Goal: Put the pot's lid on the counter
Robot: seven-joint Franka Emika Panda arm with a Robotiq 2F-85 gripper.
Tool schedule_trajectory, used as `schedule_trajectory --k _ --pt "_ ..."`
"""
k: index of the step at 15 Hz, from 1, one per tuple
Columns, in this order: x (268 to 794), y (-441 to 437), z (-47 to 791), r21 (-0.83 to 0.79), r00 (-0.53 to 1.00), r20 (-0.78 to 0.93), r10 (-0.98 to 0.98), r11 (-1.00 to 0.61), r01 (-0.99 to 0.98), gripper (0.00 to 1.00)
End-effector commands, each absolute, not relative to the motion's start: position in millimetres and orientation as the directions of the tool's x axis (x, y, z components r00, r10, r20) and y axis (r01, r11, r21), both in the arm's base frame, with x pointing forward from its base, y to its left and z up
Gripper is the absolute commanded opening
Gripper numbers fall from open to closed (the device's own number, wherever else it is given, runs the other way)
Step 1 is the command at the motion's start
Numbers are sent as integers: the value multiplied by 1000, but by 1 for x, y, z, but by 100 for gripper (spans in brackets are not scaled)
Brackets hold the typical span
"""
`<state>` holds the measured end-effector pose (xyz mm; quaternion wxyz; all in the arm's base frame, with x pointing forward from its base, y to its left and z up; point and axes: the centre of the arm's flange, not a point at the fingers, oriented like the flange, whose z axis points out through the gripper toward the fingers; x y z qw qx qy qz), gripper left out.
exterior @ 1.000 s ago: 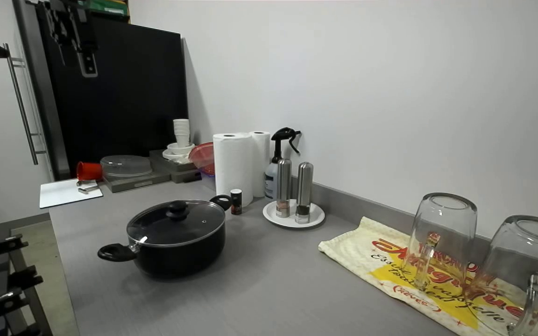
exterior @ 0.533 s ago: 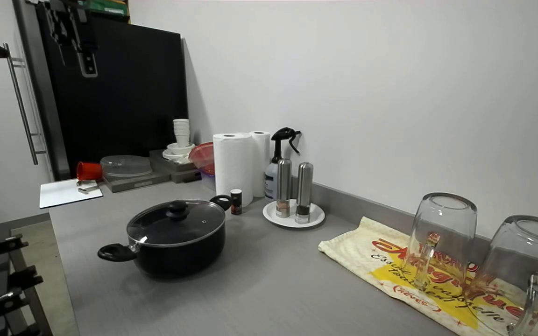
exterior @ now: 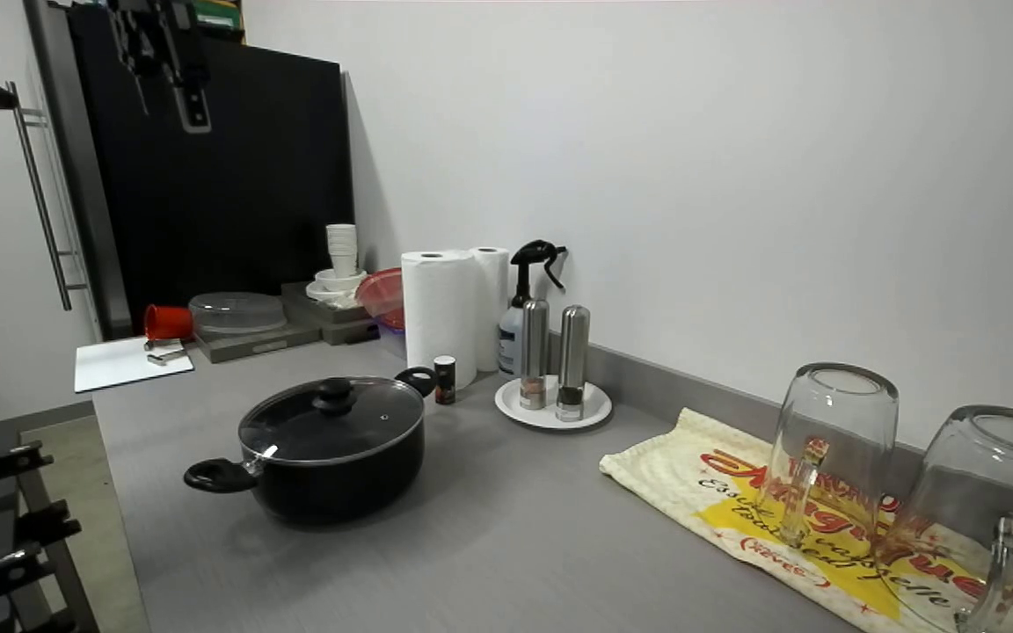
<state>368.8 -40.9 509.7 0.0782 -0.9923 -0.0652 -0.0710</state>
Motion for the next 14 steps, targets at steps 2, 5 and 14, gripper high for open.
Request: schedule_trajectory --k 2,5,14 --pt "436 -42 529 -64 965 196 176 -979 192 100" --pt "471 -46 523 1 965 199 172 -985 175 100" --pt "501 -33 380 -57 984 25 175 -983 176 100"
